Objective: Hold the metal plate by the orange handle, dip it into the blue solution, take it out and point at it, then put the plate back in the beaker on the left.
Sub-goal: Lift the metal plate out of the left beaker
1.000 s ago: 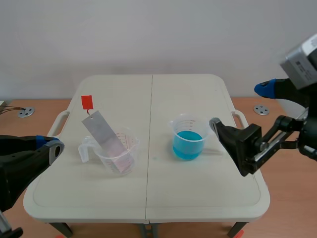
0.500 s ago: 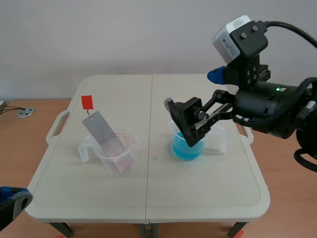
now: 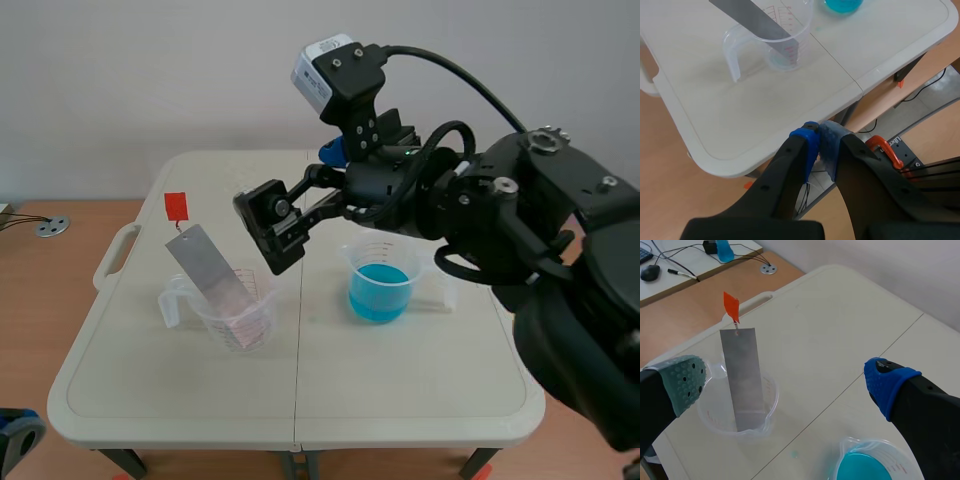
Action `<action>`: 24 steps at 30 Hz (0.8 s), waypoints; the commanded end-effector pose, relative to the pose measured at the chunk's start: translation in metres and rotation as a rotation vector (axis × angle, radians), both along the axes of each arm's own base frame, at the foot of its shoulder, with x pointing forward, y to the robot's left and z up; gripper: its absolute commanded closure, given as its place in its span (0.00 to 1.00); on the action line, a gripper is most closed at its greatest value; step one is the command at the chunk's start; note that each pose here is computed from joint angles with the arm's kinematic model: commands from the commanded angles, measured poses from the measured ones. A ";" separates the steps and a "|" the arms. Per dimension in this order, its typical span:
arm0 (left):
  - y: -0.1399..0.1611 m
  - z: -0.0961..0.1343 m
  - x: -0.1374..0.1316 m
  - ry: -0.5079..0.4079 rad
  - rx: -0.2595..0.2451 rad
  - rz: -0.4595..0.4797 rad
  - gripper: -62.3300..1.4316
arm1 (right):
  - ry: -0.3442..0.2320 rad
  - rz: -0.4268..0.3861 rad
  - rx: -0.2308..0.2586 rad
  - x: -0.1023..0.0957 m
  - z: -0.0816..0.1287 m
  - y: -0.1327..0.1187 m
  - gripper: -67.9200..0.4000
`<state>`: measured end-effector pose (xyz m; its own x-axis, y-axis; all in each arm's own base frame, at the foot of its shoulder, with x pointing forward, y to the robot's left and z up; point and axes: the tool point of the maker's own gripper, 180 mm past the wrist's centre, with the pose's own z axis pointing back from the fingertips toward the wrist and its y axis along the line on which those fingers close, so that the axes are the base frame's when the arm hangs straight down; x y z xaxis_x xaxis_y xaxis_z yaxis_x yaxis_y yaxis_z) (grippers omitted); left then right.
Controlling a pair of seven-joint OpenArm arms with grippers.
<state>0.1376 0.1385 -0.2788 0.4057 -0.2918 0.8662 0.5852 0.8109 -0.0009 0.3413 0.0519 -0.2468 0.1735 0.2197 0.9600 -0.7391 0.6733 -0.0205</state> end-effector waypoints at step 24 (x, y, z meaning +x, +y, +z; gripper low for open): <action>-0.002 0.001 0.001 0.002 0.000 -0.004 0.93 | 0.032 0.162 0.008 0.033 -0.010 0.104 0.02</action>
<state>0.1353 0.1401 -0.2834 0.4242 -0.3098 0.8509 0.5870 0.8096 0.0021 0.3692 0.1465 -0.2769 0.2114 0.2729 0.9385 -0.8300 0.5573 0.0249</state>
